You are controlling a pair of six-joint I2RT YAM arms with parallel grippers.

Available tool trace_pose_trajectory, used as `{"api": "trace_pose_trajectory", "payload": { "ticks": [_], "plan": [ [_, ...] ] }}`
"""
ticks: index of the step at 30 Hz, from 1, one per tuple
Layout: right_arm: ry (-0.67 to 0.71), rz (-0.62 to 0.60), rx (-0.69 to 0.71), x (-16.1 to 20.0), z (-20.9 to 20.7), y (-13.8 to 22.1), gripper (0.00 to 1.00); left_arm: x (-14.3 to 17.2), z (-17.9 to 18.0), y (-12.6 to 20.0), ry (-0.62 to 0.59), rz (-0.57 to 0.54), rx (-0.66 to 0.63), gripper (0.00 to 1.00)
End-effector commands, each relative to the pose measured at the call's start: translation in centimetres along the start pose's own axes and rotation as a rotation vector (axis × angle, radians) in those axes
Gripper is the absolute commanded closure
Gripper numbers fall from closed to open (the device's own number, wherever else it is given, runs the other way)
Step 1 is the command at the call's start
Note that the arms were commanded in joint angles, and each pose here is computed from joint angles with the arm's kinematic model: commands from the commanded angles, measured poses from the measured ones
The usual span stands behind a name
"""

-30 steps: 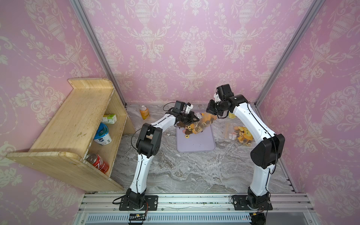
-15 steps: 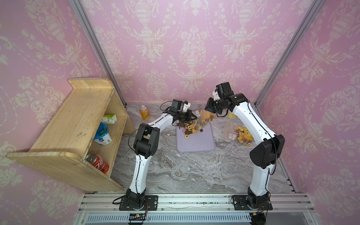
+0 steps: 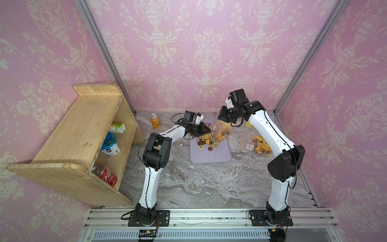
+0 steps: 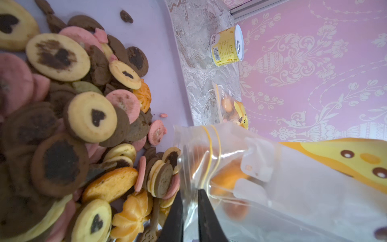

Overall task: Pour cookies out of the ziploc bag
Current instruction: 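Pour the cookies out of the ziploc bag onto the tray.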

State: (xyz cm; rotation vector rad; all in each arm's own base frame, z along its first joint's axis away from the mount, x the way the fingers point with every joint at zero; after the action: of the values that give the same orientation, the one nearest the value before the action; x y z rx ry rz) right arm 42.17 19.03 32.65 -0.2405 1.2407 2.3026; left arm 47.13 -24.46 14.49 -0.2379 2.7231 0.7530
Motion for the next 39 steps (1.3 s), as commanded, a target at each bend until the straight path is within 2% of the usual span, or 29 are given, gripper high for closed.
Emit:
{"api": "trace_pose_trajectory", "payload": {
  "ticks": [1,24,39],
  "plan": [
    [0.032,-0.022,-0.022,0.2,0.8,0.0,1.0,-0.4,-1.3,1.5,-0.017,-0.025,0.021,0.83],
    [0.002,0.011,-0.03,2.4,-0.1,-1.2,1.0,0.9,-0.7,2.7,0.003,-0.046,0.032,0.84],
    [-0.009,-0.035,-0.155,1.3,2.5,2.3,1.0,-0.3,-2.5,7.0,0.008,-0.138,0.042,0.83]
  ]
}}
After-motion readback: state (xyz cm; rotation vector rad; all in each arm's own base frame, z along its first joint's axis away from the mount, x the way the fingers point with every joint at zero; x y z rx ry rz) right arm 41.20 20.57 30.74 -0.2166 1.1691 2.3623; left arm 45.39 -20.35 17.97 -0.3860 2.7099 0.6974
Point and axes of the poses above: each gripper's point midway between its finger pads, its own y axis back along the fingers, its own z axis along the line the jaws close on, x = y × z, the point moved 8 cm from there along y, back along the fingers, and after that the axes turned 4 degrees about -y, right-handed, at the moved point
